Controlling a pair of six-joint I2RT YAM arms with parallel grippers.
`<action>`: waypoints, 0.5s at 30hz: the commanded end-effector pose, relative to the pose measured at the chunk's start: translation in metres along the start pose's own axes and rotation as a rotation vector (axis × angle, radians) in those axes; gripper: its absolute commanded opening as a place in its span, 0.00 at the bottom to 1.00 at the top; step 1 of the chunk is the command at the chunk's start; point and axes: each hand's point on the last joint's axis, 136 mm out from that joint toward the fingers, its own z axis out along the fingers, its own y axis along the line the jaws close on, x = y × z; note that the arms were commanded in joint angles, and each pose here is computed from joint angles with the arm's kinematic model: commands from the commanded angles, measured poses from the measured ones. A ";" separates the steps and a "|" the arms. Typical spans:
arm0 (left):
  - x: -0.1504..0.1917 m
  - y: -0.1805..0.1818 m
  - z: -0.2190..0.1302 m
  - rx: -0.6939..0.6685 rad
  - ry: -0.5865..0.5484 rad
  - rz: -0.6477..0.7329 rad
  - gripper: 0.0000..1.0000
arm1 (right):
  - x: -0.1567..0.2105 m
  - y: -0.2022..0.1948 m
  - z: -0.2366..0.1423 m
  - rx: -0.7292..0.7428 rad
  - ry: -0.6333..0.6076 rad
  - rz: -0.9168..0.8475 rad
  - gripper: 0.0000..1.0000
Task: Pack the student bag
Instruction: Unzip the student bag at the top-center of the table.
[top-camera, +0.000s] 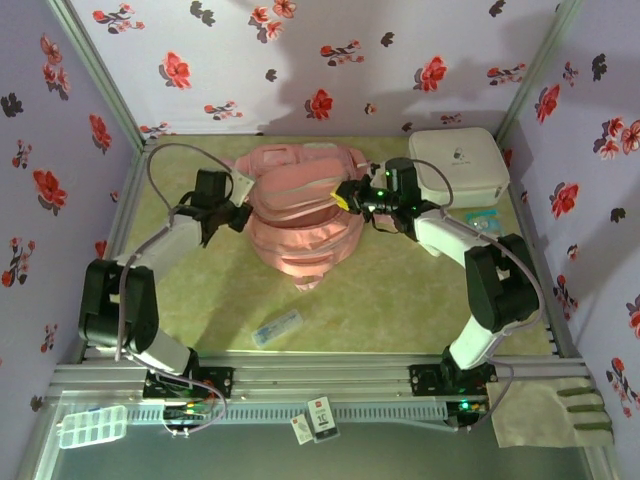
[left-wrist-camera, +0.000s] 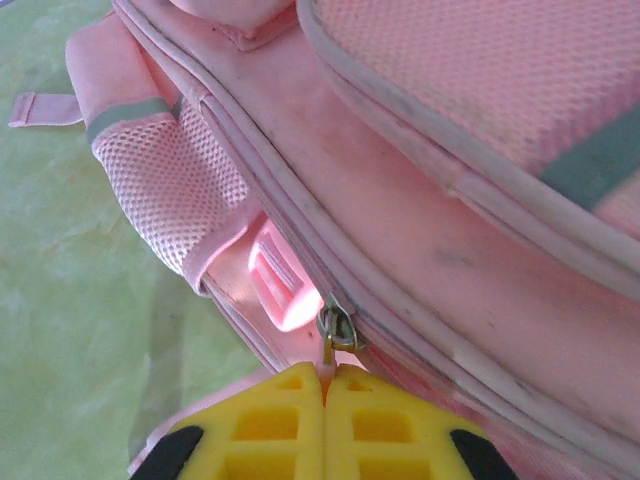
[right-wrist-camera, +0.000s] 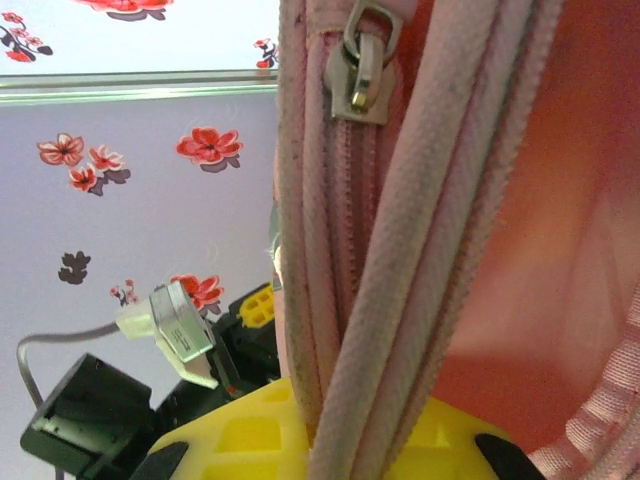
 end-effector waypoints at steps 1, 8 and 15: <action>-0.023 0.032 0.007 -0.065 -0.053 0.023 0.00 | -0.018 0.023 -0.008 -0.046 -0.037 -0.121 0.00; -0.026 0.048 0.022 -0.080 -0.013 -0.007 0.00 | -0.020 0.024 -0.004 -0.036 -0.024 -0.138 0.00; -0.024 0.059 -0.014 -0.155 -0.100 -0.135 0.06 | -0.015 0.026 0.026 -0.047 0.023 -0.140 0.02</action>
